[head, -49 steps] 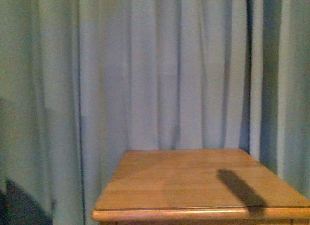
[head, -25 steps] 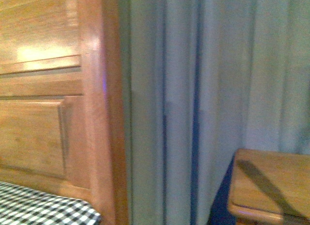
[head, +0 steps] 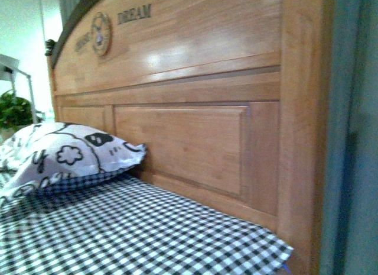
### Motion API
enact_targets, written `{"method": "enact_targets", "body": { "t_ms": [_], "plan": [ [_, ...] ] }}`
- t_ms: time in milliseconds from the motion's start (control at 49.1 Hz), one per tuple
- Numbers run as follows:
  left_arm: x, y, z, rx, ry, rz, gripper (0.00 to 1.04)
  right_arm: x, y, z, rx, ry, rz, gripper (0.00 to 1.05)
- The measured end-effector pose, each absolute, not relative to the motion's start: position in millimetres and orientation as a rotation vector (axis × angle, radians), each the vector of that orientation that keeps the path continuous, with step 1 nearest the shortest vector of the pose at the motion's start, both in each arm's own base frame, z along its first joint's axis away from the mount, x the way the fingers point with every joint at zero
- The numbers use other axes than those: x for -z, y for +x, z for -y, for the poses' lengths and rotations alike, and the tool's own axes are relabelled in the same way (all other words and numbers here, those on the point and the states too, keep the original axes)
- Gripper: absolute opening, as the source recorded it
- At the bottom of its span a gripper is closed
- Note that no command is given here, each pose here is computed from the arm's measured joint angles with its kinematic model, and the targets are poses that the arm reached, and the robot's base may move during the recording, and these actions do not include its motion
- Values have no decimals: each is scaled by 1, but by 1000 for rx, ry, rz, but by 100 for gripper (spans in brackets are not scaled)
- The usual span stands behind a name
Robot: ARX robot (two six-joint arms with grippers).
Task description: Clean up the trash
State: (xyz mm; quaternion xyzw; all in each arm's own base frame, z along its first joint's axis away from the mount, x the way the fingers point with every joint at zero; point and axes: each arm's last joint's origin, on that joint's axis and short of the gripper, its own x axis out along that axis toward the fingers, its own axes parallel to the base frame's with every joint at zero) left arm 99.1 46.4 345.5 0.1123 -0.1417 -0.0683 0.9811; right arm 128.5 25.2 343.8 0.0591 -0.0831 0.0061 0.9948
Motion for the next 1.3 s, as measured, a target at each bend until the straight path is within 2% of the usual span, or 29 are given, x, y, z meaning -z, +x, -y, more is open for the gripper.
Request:
{"method": "enact_targets", "body": {
  "t_ms": [1120,1303],
  "plan": [
    [-345,99,-46,140,223,284,28,-342,131,-26,-9,110,155,20],
    [-359,103,-61,216,-17,-174,28,-343,128,-25,-9,112,166,20]
  ]
}}
